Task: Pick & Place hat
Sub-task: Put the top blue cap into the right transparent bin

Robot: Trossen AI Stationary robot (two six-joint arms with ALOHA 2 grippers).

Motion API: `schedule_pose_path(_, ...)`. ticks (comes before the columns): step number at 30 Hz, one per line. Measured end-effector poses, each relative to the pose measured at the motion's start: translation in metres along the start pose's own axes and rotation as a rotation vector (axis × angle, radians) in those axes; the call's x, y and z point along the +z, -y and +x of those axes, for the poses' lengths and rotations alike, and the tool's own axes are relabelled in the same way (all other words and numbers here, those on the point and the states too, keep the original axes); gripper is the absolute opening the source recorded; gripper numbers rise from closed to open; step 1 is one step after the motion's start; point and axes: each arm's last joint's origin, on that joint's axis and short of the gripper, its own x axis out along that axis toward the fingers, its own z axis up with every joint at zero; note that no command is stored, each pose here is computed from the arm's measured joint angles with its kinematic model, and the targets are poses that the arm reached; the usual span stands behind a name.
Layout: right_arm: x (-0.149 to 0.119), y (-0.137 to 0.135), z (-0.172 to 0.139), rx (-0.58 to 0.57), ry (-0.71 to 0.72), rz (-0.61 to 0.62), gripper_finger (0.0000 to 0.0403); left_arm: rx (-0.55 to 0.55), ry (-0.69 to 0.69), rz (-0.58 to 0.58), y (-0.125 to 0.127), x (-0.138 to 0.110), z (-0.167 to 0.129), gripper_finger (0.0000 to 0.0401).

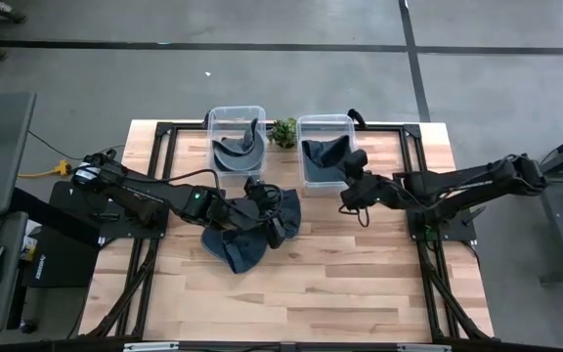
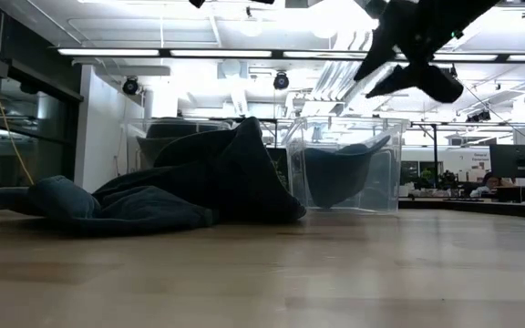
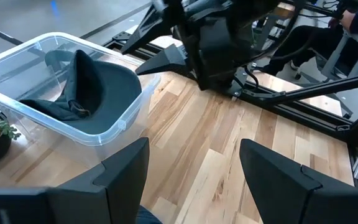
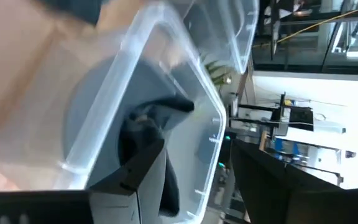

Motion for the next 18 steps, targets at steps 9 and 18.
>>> schedule_pose_path(9,0.016,0.0,-0.019,0.088,0.26,0.35,0.0177,0.015,-0.023,-0.003,-0.001,-0.003,0.0,0.0247)
schedule_pose_path(18,0.028,-0.007,-0.03,0.27,0.39,0.671,0.0177,0.139,-0.11,-0.033,-0.012,-0.017,-0.001,0.0247)
